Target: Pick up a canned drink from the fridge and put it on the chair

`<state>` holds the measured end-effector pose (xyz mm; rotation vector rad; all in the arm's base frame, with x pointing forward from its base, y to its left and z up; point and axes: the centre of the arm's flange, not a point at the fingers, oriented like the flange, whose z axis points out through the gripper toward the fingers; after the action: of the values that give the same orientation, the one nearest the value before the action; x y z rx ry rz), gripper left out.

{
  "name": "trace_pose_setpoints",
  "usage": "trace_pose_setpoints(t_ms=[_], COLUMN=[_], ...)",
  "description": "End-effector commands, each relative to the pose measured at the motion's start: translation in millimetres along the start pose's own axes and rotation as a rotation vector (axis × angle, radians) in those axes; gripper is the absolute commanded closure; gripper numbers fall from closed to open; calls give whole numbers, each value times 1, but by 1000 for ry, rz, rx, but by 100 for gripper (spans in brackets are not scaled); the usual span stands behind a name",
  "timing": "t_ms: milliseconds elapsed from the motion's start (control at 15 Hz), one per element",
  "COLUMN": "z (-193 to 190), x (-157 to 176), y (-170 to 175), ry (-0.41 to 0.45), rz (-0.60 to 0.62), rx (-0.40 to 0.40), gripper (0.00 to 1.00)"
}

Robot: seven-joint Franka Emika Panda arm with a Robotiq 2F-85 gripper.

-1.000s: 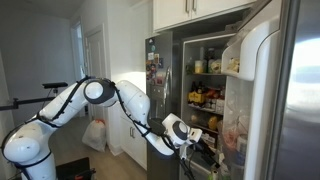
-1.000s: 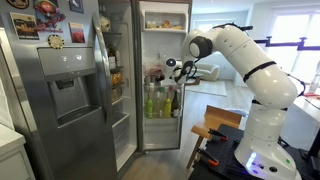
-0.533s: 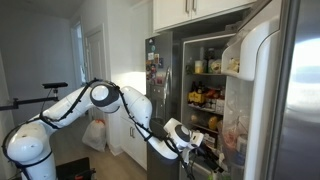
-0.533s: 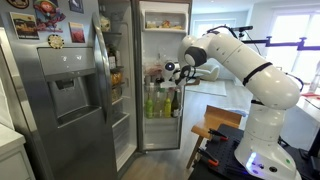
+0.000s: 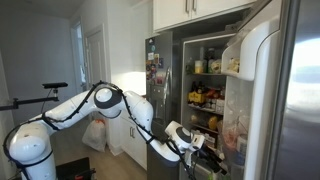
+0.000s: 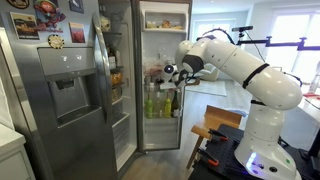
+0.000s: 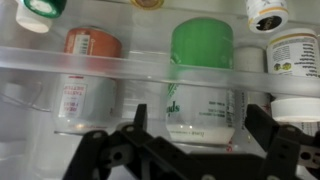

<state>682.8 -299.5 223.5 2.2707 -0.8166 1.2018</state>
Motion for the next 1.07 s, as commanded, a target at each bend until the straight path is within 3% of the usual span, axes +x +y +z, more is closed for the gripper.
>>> trace_pose_setpoints(t_ms=[0, 67, 133, 333, 800, 867, 933, 1000], z=[3, 5, 6, 8, 10, 10, 11, 11], x=[-7, -8, -8, -10, -13, -13, -13, -13], y=[0, 0, 0, 0, -1, -1, -1, -1], ry=[38, 39, 41, 45, 58, 57, 58, 57], rz=[16, 16, 16, 19, 29, 32, 34, 36], rx=[12, 12, 11, 11, 16, 12, 10, 8], gripper=[0, 3, 27, 37, 91, 65, 53, 51])
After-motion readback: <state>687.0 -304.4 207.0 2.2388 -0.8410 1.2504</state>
